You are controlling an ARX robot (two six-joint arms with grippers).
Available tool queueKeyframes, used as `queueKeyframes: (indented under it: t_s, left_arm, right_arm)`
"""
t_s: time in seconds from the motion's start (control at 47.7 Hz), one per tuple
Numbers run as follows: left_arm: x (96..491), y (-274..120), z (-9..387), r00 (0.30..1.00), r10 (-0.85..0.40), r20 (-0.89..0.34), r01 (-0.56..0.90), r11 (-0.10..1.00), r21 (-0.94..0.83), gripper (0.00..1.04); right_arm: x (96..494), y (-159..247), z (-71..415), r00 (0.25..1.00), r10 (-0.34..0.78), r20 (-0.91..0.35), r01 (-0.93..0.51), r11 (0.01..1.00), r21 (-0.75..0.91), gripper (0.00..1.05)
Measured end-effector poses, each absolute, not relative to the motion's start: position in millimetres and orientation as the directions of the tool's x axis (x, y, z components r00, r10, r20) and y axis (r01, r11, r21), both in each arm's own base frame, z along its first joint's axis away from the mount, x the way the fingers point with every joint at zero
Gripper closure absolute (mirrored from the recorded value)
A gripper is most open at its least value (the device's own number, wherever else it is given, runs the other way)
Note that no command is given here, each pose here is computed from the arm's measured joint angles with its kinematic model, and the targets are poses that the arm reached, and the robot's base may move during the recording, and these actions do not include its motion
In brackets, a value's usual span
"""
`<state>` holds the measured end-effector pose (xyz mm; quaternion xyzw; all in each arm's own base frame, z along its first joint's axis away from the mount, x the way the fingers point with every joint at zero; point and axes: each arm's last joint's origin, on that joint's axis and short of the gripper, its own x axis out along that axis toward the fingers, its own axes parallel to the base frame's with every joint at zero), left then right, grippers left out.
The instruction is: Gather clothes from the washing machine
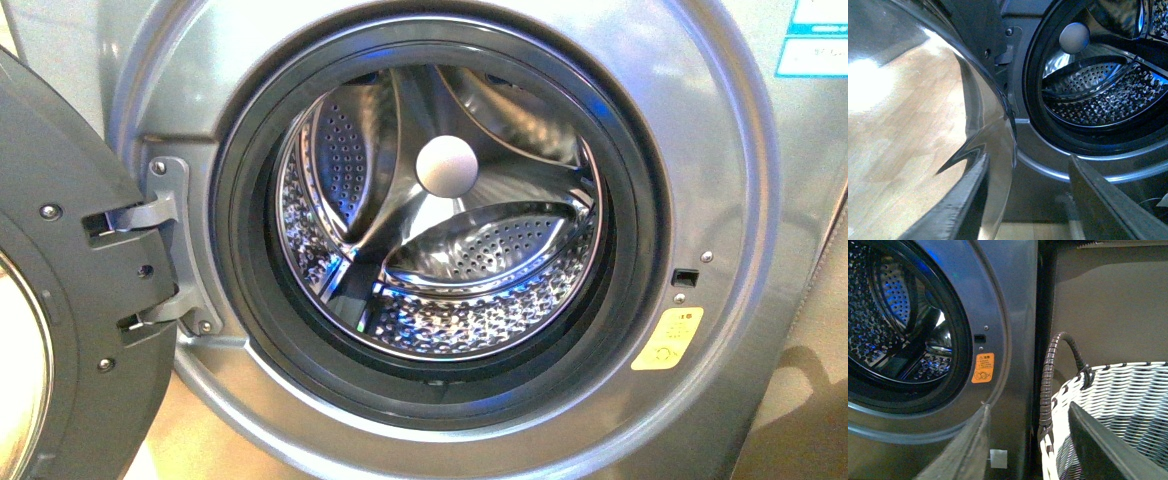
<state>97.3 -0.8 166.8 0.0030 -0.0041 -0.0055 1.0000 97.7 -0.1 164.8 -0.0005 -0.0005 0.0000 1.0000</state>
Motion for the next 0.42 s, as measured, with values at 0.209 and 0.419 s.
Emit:
queueKeyframes:
  t_s: [0.209,0.419]
  left_arm:
    - [97.3,-1.4,166.8,0.999,-0.034,0.009,0.034,0.999,0.003,0.06]
    - [97.3,-1.5,166.8,0.999,-0.035,0.009,0.035,0.999,-0.001,0.07]
  right_arm:
    - [97.7,-0.1,164.8,1.0,0.0,0.001,0.0,1.0,-0.001,0.11]
    - [97.7,-0.1,164.8,1.0,0.0,0.001,0.0,1.0,-0.001,0.07]
